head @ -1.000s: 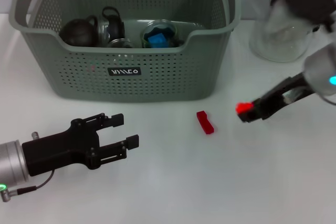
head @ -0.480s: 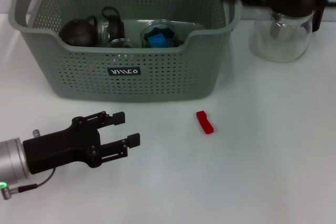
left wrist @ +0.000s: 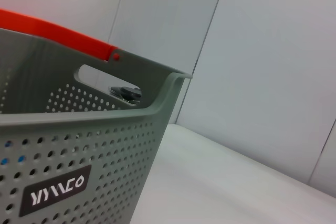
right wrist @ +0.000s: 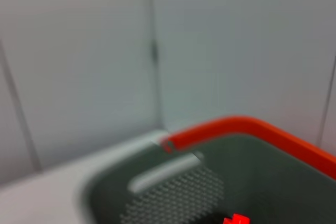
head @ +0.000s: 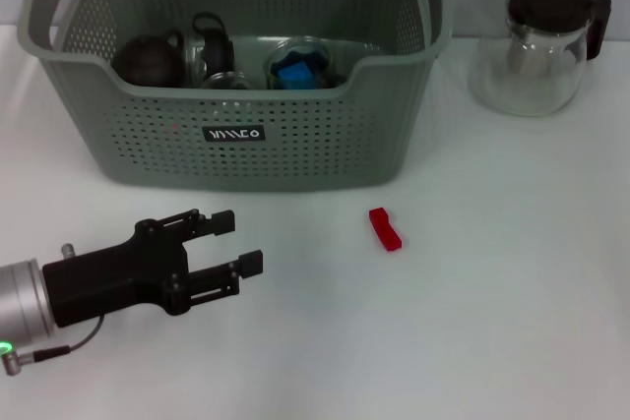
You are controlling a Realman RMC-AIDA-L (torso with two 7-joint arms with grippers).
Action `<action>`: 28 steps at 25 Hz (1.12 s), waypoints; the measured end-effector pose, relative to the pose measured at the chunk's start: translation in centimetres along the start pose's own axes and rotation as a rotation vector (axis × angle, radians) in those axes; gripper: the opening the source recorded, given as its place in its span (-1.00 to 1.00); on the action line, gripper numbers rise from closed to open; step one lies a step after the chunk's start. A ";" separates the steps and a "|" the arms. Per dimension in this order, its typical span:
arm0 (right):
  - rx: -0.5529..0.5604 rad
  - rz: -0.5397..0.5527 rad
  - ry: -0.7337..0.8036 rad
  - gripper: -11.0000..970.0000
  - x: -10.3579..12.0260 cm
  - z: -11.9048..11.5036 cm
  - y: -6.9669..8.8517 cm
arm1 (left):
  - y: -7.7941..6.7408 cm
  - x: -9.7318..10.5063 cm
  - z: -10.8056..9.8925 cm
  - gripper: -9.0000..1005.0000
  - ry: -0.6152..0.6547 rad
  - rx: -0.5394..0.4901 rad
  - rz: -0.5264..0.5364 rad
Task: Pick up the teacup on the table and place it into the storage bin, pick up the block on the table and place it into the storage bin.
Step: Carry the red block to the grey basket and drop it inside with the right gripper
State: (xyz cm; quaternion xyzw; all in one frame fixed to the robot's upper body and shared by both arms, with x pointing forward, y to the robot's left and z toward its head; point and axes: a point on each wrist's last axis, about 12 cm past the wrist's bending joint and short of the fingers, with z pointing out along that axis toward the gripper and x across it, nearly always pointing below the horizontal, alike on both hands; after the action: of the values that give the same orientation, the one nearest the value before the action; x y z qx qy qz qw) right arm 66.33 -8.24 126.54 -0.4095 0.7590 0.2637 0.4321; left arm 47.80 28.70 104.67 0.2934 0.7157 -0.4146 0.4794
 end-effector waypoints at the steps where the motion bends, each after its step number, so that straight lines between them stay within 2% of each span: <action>1: 0.021 -0.008 0.031 -0.08 -0.1 1.3 0.0 | 0.0 0.0 0.0 0.47 0.001 0.002 0.001; 4: 0.074 -0.032 0.108 -0.08 -0.1 4.3 0.0 | 0.0 -0.1 0.2 0.47 0.002 0.006 0.003; 7: 0.119 -0.056 0.163 -0.08 0.3 5.9 -0.2 | 0.0 -0.1 0.2 0.47 0.004 0.006 0.003; 13: 0.119 -0.062 0.185 -0.08 0.6 6.2 -0.1 | 0.0 0.0 0.1 0.47 0.003 0.002 -0.001; 17: 0.125 -0.066 0.185 0.02 0.8 6.0 -0.3 | 0.0 0.0 0.2 0.47 0.003 0.004 0.000; 19: 0.128 -0.063 0.162 0.06 0.5 5.6 -0.4 | 0.0 0.0 0.2 0.47 0.004 0.003 -0.001; 22: 0.115 -0.049 0.111 0.36 -0.2 4.1 -0.6 | -0.1 0.2 0.1 0.47 0.002 -0.001 -0.006; 24: 0.084 -0.033 0.049 0.56 -0.6 2.2 -0.6 | -0.1 0.2 0.0 0.47 0.001 -0.001 -0.007; 28: -0.098 -0.035 -0.128 0.68 0.8 -3.1 0.1 | -0.1 0.2 0.1 0.47 0.000 -0.002 -0.005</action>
State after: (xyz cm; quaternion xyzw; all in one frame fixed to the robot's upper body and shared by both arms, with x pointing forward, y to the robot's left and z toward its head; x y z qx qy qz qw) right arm 64.60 -10.82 127.31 -0.4256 0.7088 0.3184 0.4638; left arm 47.70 28.61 104.54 0.2911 0.7168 -0.4150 0.4787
